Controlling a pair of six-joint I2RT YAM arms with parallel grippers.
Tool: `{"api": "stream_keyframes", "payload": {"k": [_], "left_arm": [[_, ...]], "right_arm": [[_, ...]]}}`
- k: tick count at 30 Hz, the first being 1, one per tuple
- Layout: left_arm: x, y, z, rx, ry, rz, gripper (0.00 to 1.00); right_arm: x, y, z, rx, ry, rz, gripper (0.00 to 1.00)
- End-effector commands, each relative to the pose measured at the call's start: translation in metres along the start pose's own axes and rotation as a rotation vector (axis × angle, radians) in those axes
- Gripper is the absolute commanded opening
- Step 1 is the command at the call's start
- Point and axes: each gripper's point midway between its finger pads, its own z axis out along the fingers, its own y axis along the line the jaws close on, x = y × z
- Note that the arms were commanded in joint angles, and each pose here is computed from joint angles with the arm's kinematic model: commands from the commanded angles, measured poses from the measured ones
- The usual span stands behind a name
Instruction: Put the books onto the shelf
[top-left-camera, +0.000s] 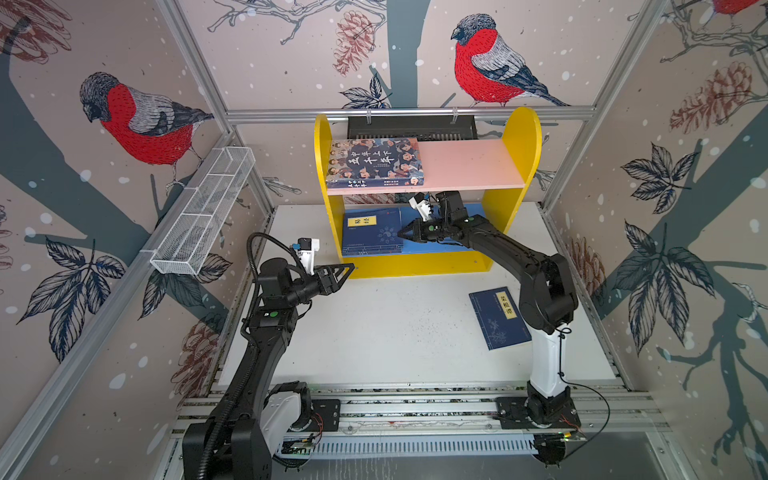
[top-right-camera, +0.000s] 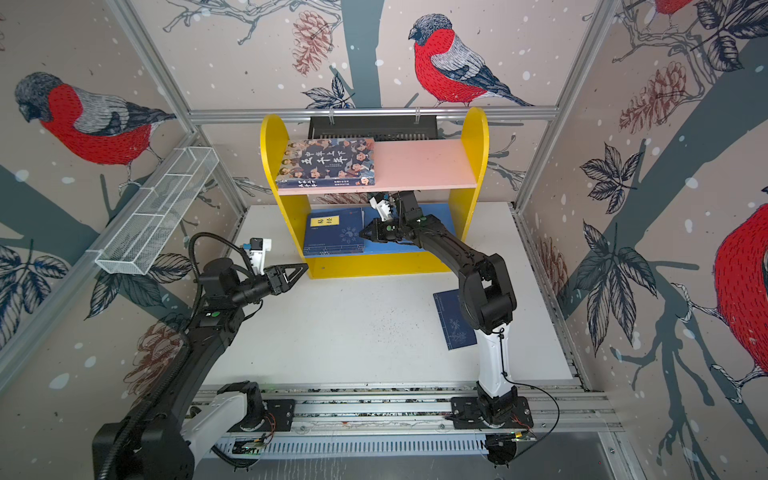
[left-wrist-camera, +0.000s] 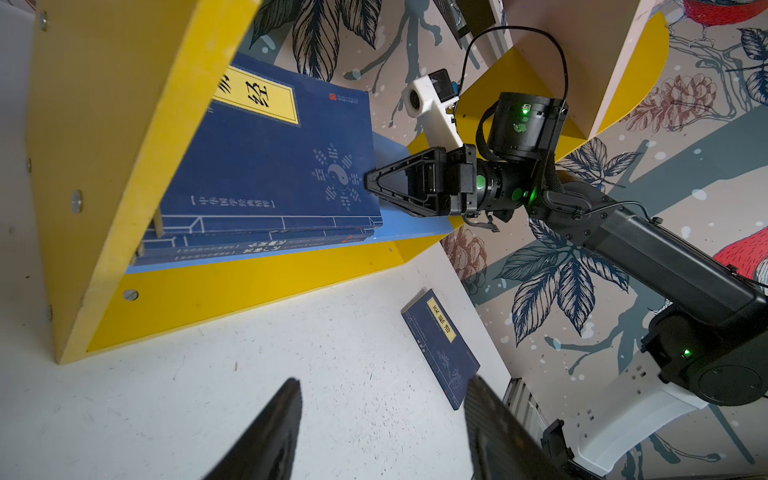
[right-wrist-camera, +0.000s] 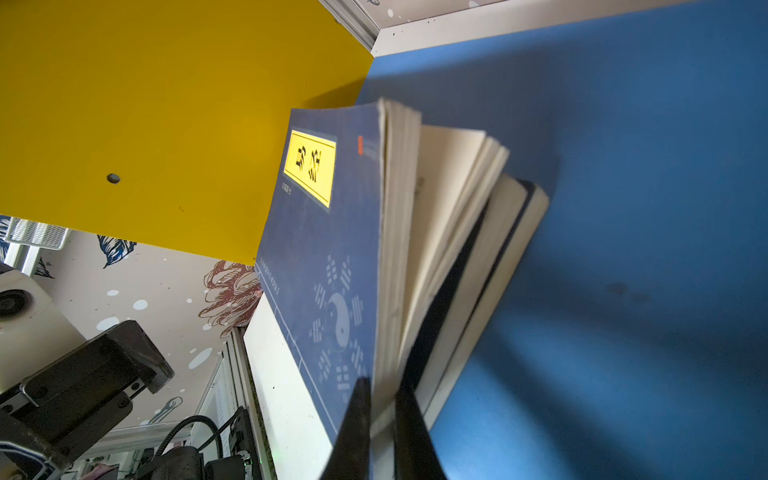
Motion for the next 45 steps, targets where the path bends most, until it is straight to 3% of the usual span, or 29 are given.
{"api": "stream_keyframes", "payload": {"k": [1, 22, 45], "left_arm": [[-0.001, -0.004, -0.001, 0.019, 0.0, 0.021, 0.63], [-0.001, -0.004, -0.004, 0.018, -0.008, 0.028, 0.64], [-0.001, -0.006, -0.006, 0.02, -0.014, 0.034, 0.64]], "right_arm": [[-0.002, 0.0, -0.001, 0.028, -0.007, -0.036, 0.08], [-0.003, 0.004, -0.013, -0.02, -0.015, -0.03, 0.05], [-0.002, 0.008, 0.0, -0.028, -0.009, -0.014, 0.06]]}}
